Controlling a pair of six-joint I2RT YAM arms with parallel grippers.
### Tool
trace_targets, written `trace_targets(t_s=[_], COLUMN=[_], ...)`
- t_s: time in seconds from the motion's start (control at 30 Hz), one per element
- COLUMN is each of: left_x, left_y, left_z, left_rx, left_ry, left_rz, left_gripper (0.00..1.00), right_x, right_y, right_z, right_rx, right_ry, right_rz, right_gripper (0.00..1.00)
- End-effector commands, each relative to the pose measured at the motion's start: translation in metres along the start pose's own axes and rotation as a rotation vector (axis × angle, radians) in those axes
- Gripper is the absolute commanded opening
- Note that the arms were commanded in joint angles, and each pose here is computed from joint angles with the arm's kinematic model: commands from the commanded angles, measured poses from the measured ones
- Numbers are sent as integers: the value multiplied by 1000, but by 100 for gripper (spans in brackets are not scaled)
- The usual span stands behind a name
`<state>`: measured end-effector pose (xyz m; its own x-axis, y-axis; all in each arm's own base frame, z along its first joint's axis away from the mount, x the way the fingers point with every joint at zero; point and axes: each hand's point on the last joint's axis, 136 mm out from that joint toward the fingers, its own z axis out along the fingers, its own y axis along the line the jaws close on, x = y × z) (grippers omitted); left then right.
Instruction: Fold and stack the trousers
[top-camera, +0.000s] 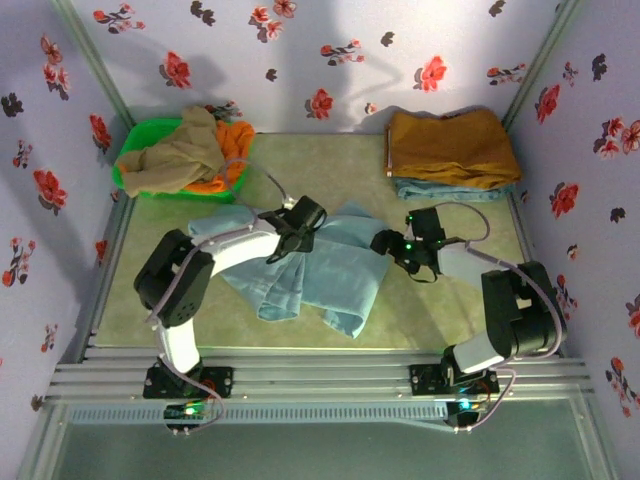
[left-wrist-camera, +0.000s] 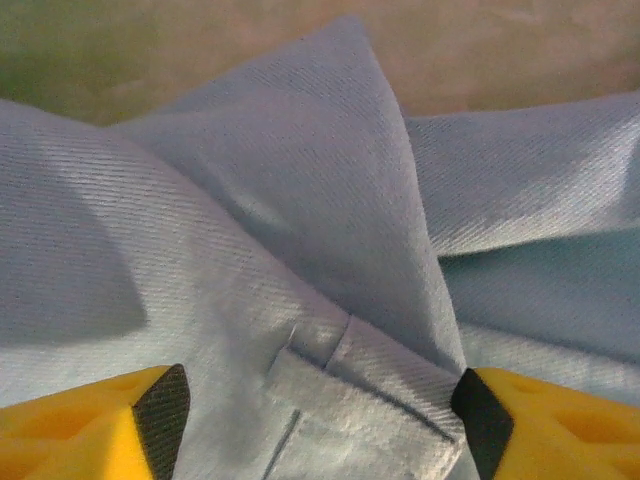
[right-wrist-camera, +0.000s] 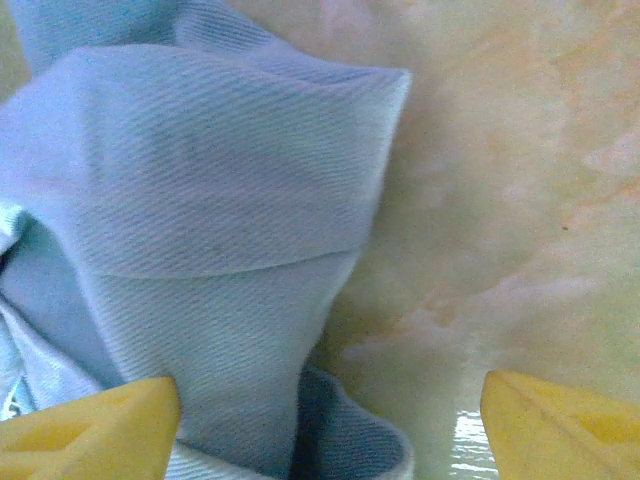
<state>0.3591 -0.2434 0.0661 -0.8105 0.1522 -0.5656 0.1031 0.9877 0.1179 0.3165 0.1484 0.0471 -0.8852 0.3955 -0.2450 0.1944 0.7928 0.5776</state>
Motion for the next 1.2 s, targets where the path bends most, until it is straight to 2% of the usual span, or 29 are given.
trace_targets(t_s=[0.0, 0.2, 0.23, 0.27, 0.43, 0.57, 0.73, 0.77, 0.83, 0.87, 0.9, 1.07, 1.17], left_x=[-3, -13, -14, -16, -23, -30, -35, -35, -31, -28, -22, 30, 71], left_y=[11, 20, 21, 24, 33, 45, 80, 90, 117, 131, 148, 245, 285], left_z=[11, -1, -4, -7, -26, -47, -82, -89, -106, -113, -121, -154, -171], left_rx=[-29, -7, -6, -10, -1, 10, 7, 4, -12, -23, -43, -195, -284], left_ry=[21, -58, -63, -70, -110, -151, -204, -216, -240, -249, -258, -280, -279], left_rz=[6, 21, 23, 22, 5, -33, -134, -162, -228, -258, -297, -597, -803], left_gripper=[60, 15, 3, 0, 0, 0, 0, 0, 0, 0, 0, 0, 0], right_x=[-1, -9, -10, -11, -13, -13, -17, -18, -19, -19, -18, -17, -17], right_y=[14, 11, 12, 13, 17, 15, 10, 10, 12, 13, 15, 21, 25], right_z=[-7, -14, -13, -13, -12, -13, -16, -17, -18, -18, -18, -16, -16], right_rx=[-34, 3, 0, -2, -18, -8, 24, 33, 30, 24, 13, -12, -22], right_ry=[4, -51, -47, -45, -50, -54, -78, -84, -82, -78, -71, -58, -58], right_rz=[-32, -53, -53, -54, -49, -47, -38, -34, -34, -34, -34, -35, -37], right_gripper=[78, 73, 71, 68, 37, 0, 0, 8, 40, 50, 55, 62, 65])
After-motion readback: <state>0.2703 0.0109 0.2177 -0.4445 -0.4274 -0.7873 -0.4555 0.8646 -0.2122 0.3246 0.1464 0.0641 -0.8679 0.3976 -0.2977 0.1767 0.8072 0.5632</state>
